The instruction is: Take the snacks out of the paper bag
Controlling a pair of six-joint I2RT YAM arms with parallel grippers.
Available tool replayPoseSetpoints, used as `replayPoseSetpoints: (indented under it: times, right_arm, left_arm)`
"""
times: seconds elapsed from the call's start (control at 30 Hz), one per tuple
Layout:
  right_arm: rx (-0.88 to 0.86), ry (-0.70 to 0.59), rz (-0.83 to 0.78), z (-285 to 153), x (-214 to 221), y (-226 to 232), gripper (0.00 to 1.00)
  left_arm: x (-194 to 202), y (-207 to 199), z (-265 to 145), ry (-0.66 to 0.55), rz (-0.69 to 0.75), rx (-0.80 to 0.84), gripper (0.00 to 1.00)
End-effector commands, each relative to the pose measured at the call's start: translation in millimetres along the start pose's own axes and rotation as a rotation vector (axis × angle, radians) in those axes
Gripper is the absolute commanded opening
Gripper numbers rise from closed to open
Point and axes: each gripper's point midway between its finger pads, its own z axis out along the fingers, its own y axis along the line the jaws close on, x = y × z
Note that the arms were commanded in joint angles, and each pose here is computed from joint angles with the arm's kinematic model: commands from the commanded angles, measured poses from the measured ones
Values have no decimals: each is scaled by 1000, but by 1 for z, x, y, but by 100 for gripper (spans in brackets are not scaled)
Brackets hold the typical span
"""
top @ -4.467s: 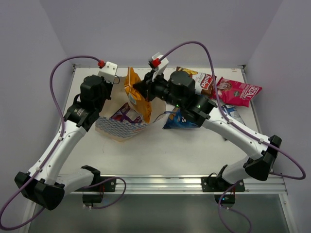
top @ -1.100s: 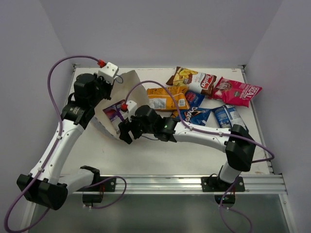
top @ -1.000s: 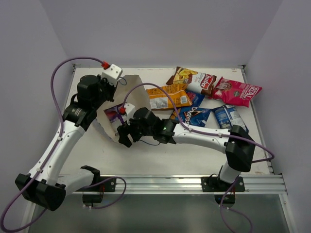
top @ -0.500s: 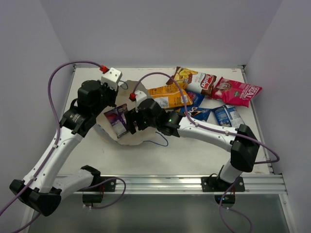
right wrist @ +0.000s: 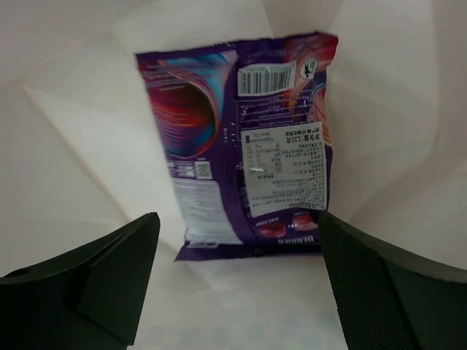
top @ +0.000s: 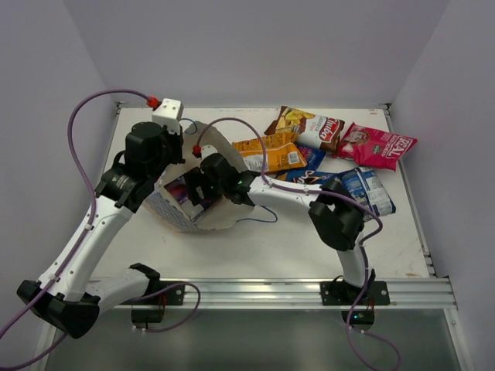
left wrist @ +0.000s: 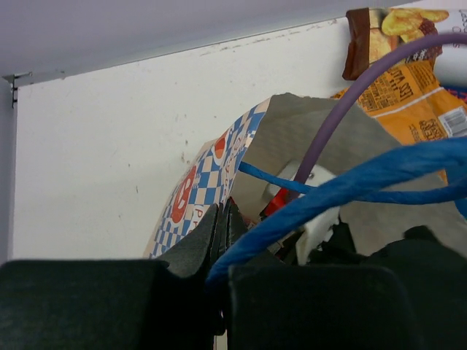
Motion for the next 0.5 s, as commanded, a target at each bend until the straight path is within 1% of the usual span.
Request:
replayPoseSetpoints:
  times: [0.0,0.17,0.23,0.3,0.37,0.47]
  right_arm:
    - [-51,-92,2,19,-21,15,93]
    - [-71,-119,-56,43,-16,15,97]
    - [-62,-106,-79,54,-7,10,99]
    - [-60,-117,-97,61,-9,10,99]
    - [-49,-94,-126,74,1,6,99]
    - [-65,-111,-159,81,-4,10,98]
  left_arm:
    - [-28,7,-7,-71,-131,-66,0]
    - [-22,-5,-2,-51,-156,-8,0]
    - [-19,-11,-1,-40,-163,23,0]
    - [-17,-19,-1,-32,-167,62,0]
    - [-16,-22,-1,-25,-166,80,0]
    - [-13,-26,-2,-16,-169,102,0]
